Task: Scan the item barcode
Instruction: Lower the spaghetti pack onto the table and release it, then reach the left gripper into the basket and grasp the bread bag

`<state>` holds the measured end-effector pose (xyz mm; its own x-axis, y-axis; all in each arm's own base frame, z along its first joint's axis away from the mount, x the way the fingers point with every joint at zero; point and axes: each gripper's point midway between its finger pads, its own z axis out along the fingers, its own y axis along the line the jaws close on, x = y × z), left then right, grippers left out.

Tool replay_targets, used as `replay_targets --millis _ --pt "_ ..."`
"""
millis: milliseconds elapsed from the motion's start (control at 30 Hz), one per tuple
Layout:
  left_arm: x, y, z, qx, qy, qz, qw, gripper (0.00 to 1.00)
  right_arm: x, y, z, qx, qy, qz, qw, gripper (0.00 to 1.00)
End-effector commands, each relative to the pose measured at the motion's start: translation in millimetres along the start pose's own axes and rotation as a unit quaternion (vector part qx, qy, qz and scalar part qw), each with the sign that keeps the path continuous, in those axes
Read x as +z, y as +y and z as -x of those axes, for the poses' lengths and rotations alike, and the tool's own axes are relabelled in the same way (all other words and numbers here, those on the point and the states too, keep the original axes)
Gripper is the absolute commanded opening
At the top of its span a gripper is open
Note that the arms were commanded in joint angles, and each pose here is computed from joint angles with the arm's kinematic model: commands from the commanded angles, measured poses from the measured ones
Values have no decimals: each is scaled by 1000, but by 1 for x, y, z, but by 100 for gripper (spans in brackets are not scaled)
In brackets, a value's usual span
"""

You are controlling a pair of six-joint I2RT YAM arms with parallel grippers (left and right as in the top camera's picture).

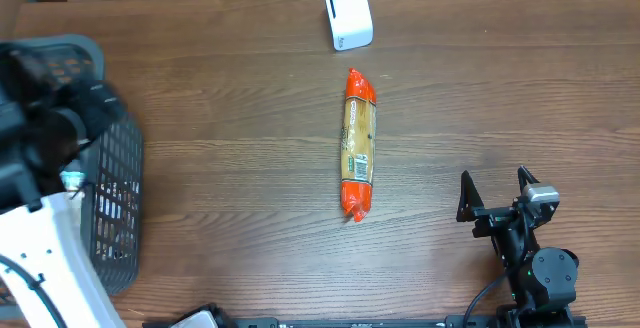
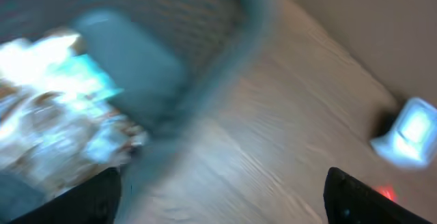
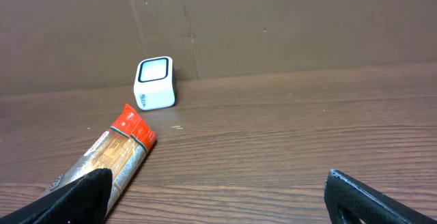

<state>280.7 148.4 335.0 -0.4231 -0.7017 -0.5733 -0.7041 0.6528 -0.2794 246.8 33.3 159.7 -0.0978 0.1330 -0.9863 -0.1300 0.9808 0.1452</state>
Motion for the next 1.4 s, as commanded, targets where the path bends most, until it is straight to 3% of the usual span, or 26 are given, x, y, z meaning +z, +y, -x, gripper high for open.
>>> replay_targets --millis 0,100,200,467,633,900,1167,1367 --pt "17 51 0 -101 15 60 993 87 1 -1 -3 -4 1 -3 1000 100" --pt "37 94 -11 -167 36 103 980 85 1 -1 -3 -4 2 -3 1000 100" --pt "62 116 -31 -213 68 96 970 85 1 -1 -3 -4 2 -3 1000 100" --pt "112 176 -83 -284 103 123 945 85 1 -1 -3 -4 1 -3 1000 100" --pt "122 207 -102 -286 96 191 934 88 1 -1 -3 -4 2 -3 1000 100" --pt "136 226 -114 -278 83 227 929 91 1 -1 -3 -4 2 -3 1000 100" --pt "160 244 -141 -277 117 259 918 92 1 -1 -3 -3 1 -3 1000 100" --pt "177 250 -143 -276 122 264 916 96 1 -1 -3 -3 2 -3 1000 100"
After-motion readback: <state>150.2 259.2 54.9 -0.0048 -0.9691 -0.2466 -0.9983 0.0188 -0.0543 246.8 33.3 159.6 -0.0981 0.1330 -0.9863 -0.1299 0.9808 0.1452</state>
